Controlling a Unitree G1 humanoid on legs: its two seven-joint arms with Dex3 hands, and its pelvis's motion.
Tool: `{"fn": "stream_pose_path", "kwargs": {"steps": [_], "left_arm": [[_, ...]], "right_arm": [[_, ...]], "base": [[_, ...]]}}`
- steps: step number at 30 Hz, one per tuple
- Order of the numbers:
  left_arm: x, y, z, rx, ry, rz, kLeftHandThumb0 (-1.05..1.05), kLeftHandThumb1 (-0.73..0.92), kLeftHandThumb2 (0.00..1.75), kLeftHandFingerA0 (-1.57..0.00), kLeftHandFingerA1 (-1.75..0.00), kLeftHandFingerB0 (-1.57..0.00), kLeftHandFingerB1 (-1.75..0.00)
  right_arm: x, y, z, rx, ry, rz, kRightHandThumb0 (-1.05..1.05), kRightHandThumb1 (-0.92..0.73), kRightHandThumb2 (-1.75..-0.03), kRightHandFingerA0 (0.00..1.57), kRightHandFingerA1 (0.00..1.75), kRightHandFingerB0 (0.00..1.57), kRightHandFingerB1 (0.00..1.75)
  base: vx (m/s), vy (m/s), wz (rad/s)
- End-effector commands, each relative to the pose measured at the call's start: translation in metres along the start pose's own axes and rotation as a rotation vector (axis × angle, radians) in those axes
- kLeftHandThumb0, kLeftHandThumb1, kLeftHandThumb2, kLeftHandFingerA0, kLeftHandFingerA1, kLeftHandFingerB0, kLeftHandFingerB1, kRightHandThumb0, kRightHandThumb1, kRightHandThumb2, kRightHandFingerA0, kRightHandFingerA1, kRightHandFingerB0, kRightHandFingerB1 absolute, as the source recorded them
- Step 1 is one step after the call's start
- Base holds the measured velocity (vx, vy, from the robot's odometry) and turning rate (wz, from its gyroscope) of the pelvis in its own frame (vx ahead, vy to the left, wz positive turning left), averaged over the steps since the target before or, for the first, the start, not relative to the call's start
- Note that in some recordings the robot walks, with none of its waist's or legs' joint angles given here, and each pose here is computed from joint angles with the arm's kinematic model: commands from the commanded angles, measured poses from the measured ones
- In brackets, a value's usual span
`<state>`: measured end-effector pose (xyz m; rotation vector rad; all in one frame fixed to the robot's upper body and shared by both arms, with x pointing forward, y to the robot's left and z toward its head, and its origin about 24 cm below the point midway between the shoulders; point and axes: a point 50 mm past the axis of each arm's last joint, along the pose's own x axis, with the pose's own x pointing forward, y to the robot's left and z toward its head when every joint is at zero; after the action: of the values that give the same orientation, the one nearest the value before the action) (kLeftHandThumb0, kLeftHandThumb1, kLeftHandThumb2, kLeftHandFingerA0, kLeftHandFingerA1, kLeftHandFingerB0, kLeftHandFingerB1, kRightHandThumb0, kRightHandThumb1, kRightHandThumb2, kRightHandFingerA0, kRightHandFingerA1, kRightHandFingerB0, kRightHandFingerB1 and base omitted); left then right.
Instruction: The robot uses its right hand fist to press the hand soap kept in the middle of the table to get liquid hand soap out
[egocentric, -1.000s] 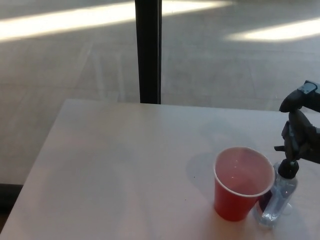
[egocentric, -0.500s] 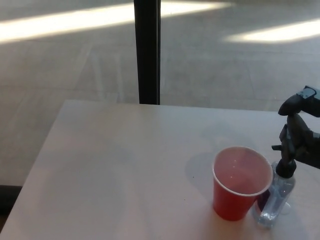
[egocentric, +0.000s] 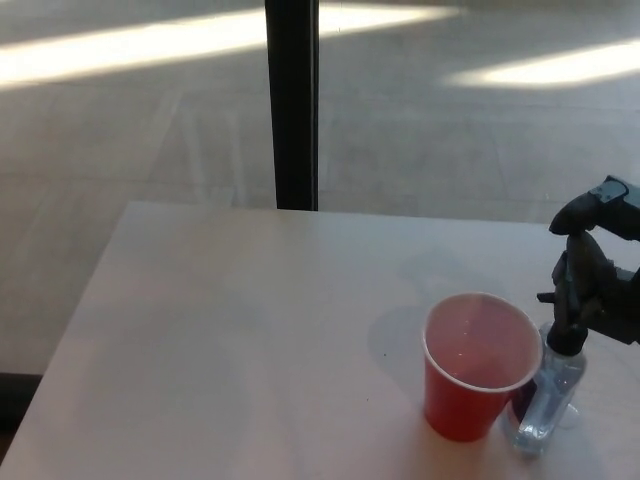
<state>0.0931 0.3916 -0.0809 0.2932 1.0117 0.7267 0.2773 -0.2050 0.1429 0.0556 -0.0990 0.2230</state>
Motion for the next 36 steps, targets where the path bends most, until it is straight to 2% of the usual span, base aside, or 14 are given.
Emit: {"fn": "stream_pose_path", "kwargs": {"steps": [1,4,5,9,10,11,12,15,20,25,31,36], "left_arm": [[0.000,0.002,0.002,0.011,0.001,0.014,-0.24,0.39,0.91,-0.73,-0.88,-0.56,-0.78],[0.001,0.002,0.001,-0.002,0.008,0.015,-0.24,0.39,0.92,-0.72,-0.88,-0.54,-0.78],[0.001,0.002,0.001,-0.006,0.012,0.013,-0.22,0.39,0.93,-0.69,-0.86,-0.47,-0.74],[0.001,0.003,0.001,0.004,0.011,0.009,-0.24,0.39,0.91,-0.69,-0.86,-0.53,-0.77],[0.001,0.002,0.001,0.000,0.011,0.008,-0.24,0.39,0.92,-0.68,-0.85,-0.51,-0.76],[0.001,0.002,0.001,-0.005,0.013,0.009,-0.24,0.39,0.93,-0.69,-0.86,-0.51,-0.76],[0.001,0.002,0.001,-0.004,0.013,0.010,-0.24,0.39,0.93,-0.71,-0.87,-0.51,-0.76],[0.001,0.002,0.002,0.006,0.007,0.008,-0.23,0.41,0.91,-0.71,-0.86,-0.52,-0.76],[0.002,0.003,0.002,-0.010,0.013,0.009,-0.23,0.40,0.92,-0.70,-0.87,-0.51,-0.76],[0.001,0.002,0.002,-0.001,0.008,0.019,-0.25,0.41,0.92,-0.71,-0.86,-0.52,-0.76],[0.001,0.003,0.002,-0.006,0.009,0.017,-0.26,0.42,0.92,-0.74,-0.88,-0.52,-0.76],[0.002,0.002,0.002,-0.005,0.006,0.012,-0.25,0.42,0.92,-0.70,-0.85,-0.52,-0.76]], "right_arm": [[-0.011,-0.008,-0.025,-0.058,0.155,0.006,-0.28,-0.70,-0.96,1.00,1.75,0.61,1.67],[-0.012,-0.011,-0.024,-0.056,0.155,0.008,-0.28,-0.69,-0.99,1.01,1.75,0.62,1.65],[-0.012,-0.012,-0.024,-0.055,0.157,0.004,-0.28,-0.69,-0.99,1.01,1.75,0.63,1.65],[-0.014,-0.014,-0.029,-0.070,0.164,0.007,-0.29,-0.69,-0.97,1.01,1.75,0.63,1.60],[-0.015,-0.014,-0.029,-0.073,0.171,0.006,-0.29,-0.68,-1.00,0.99,1.75,0.70,1.49],[-0.015,-0.012,-0.031,-0.069,0.178,0.006,-0.29,-0.67,-1.00,1.00,1.75,0.72,1.49],[-0.015,-0.011,-0.032,-0.073,0.184,0.006,-0.29,-0.70,-0.95,1.00,1.75,0.60,1.62],[-0.017,-0.008,-0.035,-0.074,0.205,0.011,-0.28,-0.70,-0.96,0.99,1.75,0.56,1.67],[-0.018,-0.007,-0.038,-0.066,0.213,0.010,-0.29,-0.71,-0.93,0.99,1.75,0.57,1.66],[-0.019,-0.005,-0.042,-0.061,0.229,0.003,-0.28,-0.69,-0.98,0.98,1.75,0.54,1.67],[-0.021,-0.003,-0.048,-0.037,0.235,0.002,-0.28,-0.64,-1.03,1.01,1.75,0.60,1.65],[-0.025,-0.003,-0.055,-0.052,0.242,0.004,-0.29,-0.64,-1.04,1.03,1.75,0.65,1.67]], "base": [[0.00,0.000,0.00],[0.00,0.000,0.00],[0.00,0.000,0.00],[0.00,0.000,0.00],[0.00,0.000,0.00],[0.00,0.000,0.00],[0.00,0.000,0.00],[0.00,0.000,0.00],[0.00,0.000,0.00],[0.00,0.000,0.00],[0.00,0.000,0.00],[0.00,0.000,0.00]]}}
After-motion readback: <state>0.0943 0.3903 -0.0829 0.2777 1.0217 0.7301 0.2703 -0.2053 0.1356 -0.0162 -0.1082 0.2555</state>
